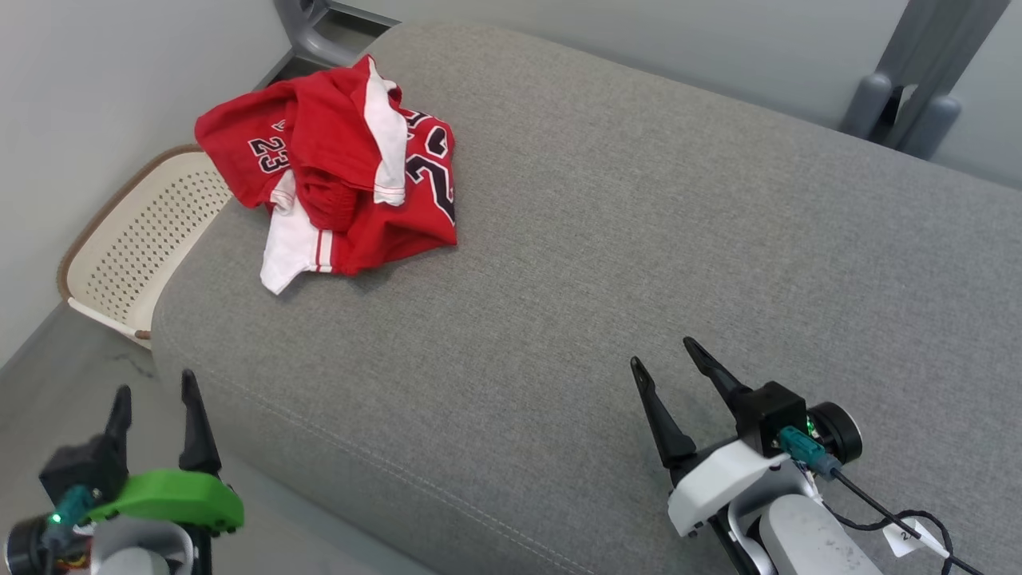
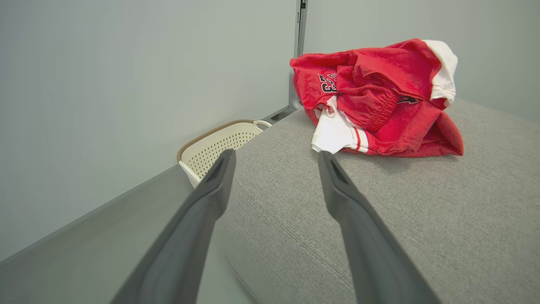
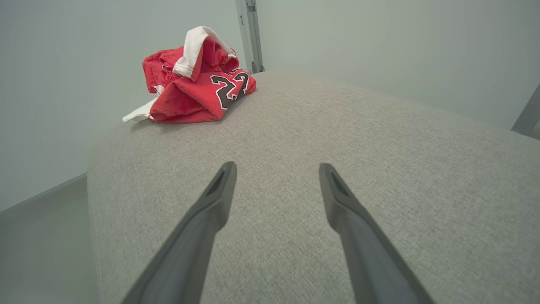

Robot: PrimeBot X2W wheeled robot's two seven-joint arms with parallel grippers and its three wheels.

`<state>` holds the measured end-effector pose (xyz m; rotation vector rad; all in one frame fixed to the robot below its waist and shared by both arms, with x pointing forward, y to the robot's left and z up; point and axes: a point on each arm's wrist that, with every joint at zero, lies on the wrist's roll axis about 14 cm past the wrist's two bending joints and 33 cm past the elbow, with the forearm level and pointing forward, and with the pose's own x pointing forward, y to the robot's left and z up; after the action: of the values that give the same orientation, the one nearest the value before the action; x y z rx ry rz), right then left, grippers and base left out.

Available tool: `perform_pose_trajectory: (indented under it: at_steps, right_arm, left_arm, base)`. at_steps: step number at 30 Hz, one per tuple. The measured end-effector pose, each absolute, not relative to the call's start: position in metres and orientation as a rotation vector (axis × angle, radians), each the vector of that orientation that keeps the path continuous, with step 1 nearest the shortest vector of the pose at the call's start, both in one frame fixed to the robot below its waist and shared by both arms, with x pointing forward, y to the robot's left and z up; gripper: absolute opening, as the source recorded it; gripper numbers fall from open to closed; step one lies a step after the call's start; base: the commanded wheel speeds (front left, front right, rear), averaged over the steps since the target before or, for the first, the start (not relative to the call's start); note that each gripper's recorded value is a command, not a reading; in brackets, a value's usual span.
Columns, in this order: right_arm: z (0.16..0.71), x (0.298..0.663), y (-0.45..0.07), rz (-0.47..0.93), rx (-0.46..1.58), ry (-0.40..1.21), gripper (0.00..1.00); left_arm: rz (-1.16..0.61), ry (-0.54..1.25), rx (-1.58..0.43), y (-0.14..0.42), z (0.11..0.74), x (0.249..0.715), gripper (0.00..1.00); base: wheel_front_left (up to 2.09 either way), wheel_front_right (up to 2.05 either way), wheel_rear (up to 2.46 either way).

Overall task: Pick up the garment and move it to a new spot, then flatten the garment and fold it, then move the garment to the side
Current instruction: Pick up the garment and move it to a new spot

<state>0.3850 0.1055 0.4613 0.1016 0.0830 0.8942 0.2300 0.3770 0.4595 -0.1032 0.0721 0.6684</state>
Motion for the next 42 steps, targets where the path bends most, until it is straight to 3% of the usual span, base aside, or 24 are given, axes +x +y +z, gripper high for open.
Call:
perform_pose_trajectory:
  at_steps: [11,22,32,42]
  right_arm:
    - [0.452,0.42,0.092,0.843,0.093,0.056,1.0]
    - [0.436,0.449,0.07,0.795,0.072,0.043,1.0]
    - [0.415,0.464,0.044,0.737,0.064,0.069,1.0]
    - [0.394,0.465,0.027,0.699,0.069,0.11,1.0]
  left_arm:
    - [0.527,0.003,-0.031,0.404,0.505,0.341,1.0]
    - [0.418,0.08,-0.065,0.398,0.487,0.432,1.0]
    - [0.391,0.242,-0.064,0.394,0.435,0.478,1.0]
    - [0.436,0.454,-0.071,0.396,0.382,0.497,1.0]
  base:
    - [0.0,0.0,0.0]
    - [0.0,0.0,0.0]
    - [0.0,0.0,0.0]
    - [0.0,0.0,0.0]
